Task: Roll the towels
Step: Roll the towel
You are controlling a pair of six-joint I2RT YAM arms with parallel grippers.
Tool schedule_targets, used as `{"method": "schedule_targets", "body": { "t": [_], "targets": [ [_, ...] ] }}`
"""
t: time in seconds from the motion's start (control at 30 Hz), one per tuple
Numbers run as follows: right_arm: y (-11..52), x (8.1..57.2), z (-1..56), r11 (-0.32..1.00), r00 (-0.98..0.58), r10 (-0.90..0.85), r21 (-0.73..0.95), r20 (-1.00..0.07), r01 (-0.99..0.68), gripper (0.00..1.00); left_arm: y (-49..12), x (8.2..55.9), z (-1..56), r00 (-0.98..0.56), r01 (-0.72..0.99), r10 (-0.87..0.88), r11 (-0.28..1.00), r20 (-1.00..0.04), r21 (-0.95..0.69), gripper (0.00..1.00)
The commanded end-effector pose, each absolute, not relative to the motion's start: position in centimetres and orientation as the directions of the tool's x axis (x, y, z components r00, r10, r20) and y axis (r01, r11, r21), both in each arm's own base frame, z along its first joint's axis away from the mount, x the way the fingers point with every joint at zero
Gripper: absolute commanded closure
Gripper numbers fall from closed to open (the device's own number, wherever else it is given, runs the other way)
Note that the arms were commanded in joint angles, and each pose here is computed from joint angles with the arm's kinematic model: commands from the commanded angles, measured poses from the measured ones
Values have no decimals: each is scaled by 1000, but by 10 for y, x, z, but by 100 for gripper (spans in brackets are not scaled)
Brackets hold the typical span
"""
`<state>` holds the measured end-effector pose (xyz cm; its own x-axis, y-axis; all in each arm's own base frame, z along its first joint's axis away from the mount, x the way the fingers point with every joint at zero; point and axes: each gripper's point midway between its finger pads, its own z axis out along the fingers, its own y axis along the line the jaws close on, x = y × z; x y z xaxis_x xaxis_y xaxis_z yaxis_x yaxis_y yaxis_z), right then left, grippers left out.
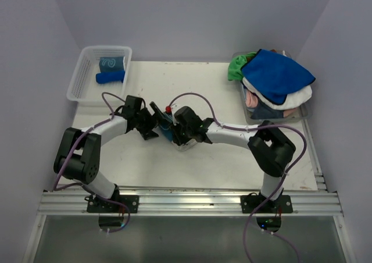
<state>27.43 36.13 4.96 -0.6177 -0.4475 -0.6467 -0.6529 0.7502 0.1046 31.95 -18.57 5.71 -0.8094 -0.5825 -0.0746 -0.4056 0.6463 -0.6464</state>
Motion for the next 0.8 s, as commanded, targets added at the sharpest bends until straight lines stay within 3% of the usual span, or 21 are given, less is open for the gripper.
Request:
{"method": "schedule_targets", "body": {
  "t": [0.0,0.47,0.7,0.73,0.77],
  "targets": [
    [381,245,53,649,-712,-375,381,-593,-659,77,-181,325,70,-812,-361,-572,653,-120,-666,2],
    [381,234,53,438,-907,-203,794,-368,-421,78,-191,327,66,-840,-294,-526,647,-133,-704,1],
    [368,233,37,514,-917,-248,760,-313,-398,74,-191,325,53,-842,-327,-529,654,-103,-683,21],
    [368,240,40,534,-904,-247,730,-348,-427,71,-190,324,52,-841,-336,-533,653,-97,-678,25],
    [365,243,40,557,-901,-245,709,-358,-433,60,-189,323,50,-840,-343,-534,654,-92,-674,26]
  ]
}}
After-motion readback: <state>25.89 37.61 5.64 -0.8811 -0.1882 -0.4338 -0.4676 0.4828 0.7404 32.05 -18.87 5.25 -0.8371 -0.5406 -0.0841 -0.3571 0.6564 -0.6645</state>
